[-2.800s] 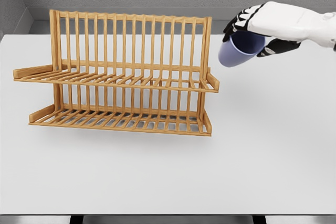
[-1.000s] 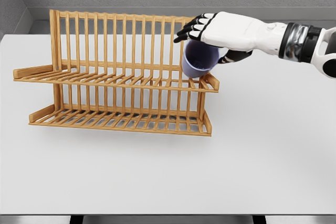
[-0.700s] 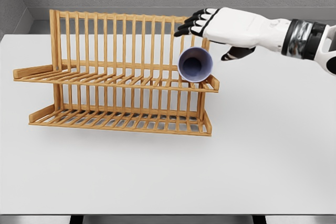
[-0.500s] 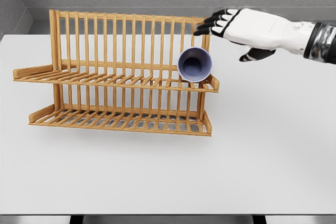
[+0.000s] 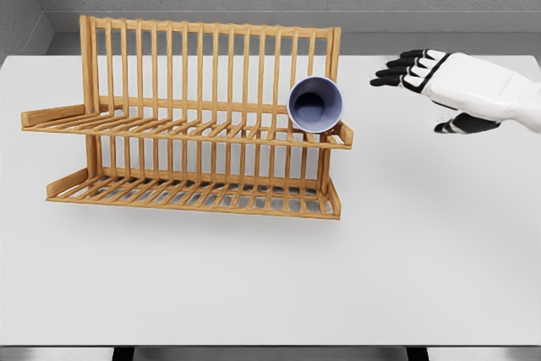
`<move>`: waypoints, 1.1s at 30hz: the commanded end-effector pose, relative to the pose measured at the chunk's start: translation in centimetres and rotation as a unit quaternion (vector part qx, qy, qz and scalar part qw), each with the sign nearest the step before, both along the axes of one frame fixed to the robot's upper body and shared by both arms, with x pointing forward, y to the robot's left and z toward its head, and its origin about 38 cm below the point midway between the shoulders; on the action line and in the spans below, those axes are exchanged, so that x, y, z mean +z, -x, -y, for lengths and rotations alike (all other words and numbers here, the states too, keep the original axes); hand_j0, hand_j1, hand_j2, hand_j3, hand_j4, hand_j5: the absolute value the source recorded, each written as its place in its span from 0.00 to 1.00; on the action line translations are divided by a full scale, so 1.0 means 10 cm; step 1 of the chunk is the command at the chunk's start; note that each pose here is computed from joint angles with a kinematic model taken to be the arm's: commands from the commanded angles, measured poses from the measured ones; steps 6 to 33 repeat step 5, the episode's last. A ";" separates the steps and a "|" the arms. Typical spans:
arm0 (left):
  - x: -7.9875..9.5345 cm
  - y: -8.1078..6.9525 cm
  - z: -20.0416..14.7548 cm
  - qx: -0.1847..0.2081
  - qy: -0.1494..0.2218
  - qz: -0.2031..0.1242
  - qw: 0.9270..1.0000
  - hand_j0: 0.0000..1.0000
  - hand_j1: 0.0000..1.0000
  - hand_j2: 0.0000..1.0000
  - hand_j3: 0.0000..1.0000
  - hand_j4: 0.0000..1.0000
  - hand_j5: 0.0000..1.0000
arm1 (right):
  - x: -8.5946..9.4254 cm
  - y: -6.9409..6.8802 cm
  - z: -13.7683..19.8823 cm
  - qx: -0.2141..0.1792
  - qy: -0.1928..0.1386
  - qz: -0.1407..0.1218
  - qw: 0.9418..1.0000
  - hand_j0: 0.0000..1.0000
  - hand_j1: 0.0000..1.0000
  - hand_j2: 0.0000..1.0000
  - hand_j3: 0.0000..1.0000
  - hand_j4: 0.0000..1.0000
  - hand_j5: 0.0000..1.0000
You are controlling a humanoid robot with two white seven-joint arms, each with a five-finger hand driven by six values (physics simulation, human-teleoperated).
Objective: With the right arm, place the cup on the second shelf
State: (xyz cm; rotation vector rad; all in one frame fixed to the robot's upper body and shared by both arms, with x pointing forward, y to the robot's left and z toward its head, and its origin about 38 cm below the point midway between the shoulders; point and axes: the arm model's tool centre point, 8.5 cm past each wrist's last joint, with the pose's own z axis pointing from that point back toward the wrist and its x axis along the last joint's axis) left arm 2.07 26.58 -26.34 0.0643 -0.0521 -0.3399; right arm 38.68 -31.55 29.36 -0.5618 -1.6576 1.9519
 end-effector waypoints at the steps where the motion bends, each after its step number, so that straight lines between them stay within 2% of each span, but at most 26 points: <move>1: 0.00 0.00 0.00 0.000 0.000 0.000 1.000 1.00 1.00 1.00 1.00 1.00 1.00 | 0.14 0.00 0.08 -0.009 -0.011 0.020 1.000 1.00 1.00 1.00 1.00 1.00 1.00; 33: 0.00 0.00 0.00 0.000 0.000 0.000 1.000 1.00 1.00 1.00 1.00 1.00 1.00 | 0.12 0.00 0.08 -0.008 -0.011 0.019 1.000 1.00 1.00 1.00 1.00 1.00 1.00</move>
